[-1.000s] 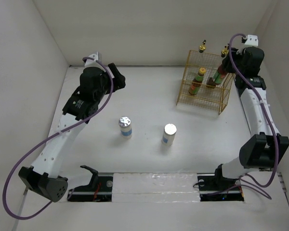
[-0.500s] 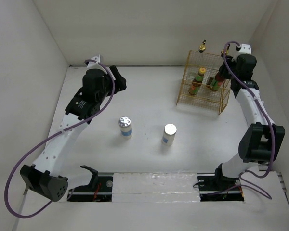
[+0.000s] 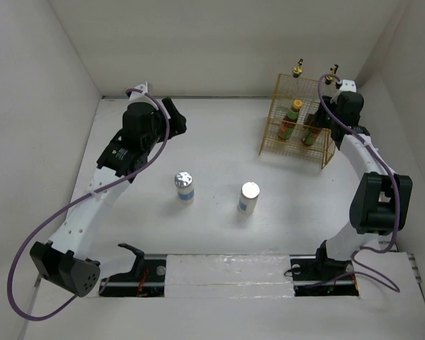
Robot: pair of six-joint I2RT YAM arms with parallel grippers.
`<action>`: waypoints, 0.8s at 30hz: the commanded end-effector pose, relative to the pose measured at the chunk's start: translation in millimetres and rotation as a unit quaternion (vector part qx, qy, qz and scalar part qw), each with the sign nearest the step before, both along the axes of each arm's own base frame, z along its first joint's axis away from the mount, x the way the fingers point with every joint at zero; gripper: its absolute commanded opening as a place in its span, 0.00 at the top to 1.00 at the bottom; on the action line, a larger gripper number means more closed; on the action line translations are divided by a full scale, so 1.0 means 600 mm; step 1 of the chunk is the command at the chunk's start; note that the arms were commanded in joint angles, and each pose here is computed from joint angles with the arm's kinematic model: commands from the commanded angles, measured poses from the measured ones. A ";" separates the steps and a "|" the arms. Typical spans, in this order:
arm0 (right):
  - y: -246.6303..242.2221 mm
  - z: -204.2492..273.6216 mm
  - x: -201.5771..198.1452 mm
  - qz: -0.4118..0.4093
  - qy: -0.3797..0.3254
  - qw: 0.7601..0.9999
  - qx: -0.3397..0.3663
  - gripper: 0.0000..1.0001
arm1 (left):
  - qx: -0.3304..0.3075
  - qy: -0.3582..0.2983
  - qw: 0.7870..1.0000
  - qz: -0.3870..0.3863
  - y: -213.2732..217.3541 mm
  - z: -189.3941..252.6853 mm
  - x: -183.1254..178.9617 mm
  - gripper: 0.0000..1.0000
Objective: Organize the condiment bottles
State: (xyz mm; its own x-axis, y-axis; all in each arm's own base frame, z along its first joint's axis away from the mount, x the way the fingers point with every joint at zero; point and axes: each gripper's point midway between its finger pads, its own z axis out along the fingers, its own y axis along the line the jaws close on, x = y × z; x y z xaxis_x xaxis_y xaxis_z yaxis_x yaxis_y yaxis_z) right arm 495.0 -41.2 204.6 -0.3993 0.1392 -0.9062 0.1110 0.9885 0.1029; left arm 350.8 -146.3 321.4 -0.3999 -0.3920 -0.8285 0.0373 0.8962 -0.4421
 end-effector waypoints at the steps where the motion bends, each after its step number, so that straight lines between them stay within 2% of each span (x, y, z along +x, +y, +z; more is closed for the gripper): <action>1: 0.007 0.060 0.021 -0.001 -0.067 0.998 0.001 0.53 | -0.010 -0.016 1.000 -0.003 -0.006 0.013 0.002 0.26; 2: 0.007 0.066 0.017 -0.001 -0.069 0.998 0.001 0.46 | -0.010 -0.016 1.000 -0.003 -0.006 0.013 0.002 0.26; 3: 0.009 0.074 0.011 -0.003 -0.074 0.997 0.006 0.34 | -0.010 -0.016 1.000 -0.003 -0.006 0.013 0.002 0.26; 7: 0.008 0.129 -0.010 -0.014 -0.099 0.995 -0.001 0.12 | -0.005 -0.017 1.000 -0.001 -0.002 0.013 0.003 0.26; 11: 0.034 0.212 -0.050 -0.019 -0.144 0.989 -0.005 0.09 | -0.007 -0.027 1.000 0.004 0.001 0.027 0.001 0.26; 12: 0.072 0.225 -0.060 0.005 -0.153 0.988 -0.001 0.09 | -0.009 -0.031 0.999 0.004 0.001 0.034 0.001 0.26; 13: 0.098 0.239 -0.079 0.023 -0.165 0.986 0.009 0.15 | -0.010 -0.033 0.999 0.004 0.002 0.042 -0.001 0.26; 14: 0.128 0.240 -0.090 0.050 -0.166 0.985 0.014 0.43 | -0.009 -0.035 0.999 0.009 0.006 0.047 -0.001 0.26; 15: 0.209 0.245 -0.107 0.128 -0.174 0.976 0.031 0.63 | -0.012 -0.040 0.999 0.009 0.006 0.056 -0.001 0.26; 16: 0.255 0.240 -0.125 0.171 -0.170 0.970 0.040 0.84 | -0.016 -0.052 0.998 0.013 0.008 0.075 0.000 0.28; 17: 0.303 0.226 -0.146 0.215 -0.163 0.962 0.049 1.00 | -0.017 -0.054 0.998 0.014 0.009 0.083 -0.002 0.34; 19: 0.438 0.211 -0.219 0.346 -0.148 0.925 0.061 1.00 | -0.021 -0.066 0.997 0.018 0.012 0.103 -0.002 0.44; 20: 0.480 0.189 -0.244 0.388 -0.129 0.911 0.062 0.93 | -0.018 -0.071 0.997 0.017 0.012 0.114 0.000 0.54; 21: 0.517 0.178 -0.270 0.426 -0.119 0.895 0.060 0.61 | -0.018 -0.072 0.997 0.021 0.015 0.120 -0.002 0.65; 22: 0.574 0.160 -0.320 0.479 -0.099 0.870 0.062 0.42 | -0.019 -0.074 0.997 0.021 0.016 0.127 -0.004 0.65; 24: 0.627 0.120 -0.351 0.521 -0.072 0.849 0.049 0.08 | -0.017 -0.071 0.997 0.021 0.016 0.131 -0.003 0.65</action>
State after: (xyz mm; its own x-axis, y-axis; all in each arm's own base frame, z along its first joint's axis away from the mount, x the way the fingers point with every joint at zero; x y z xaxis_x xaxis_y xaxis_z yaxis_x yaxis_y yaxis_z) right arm 321.8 292.4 314.2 -0.2033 -0.0193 -0.9789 -0.7267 0.6730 0.1377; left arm 350.8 -139.1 375.1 -0.3065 -0.4248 -0.8518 0.0514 0.8862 -0.4604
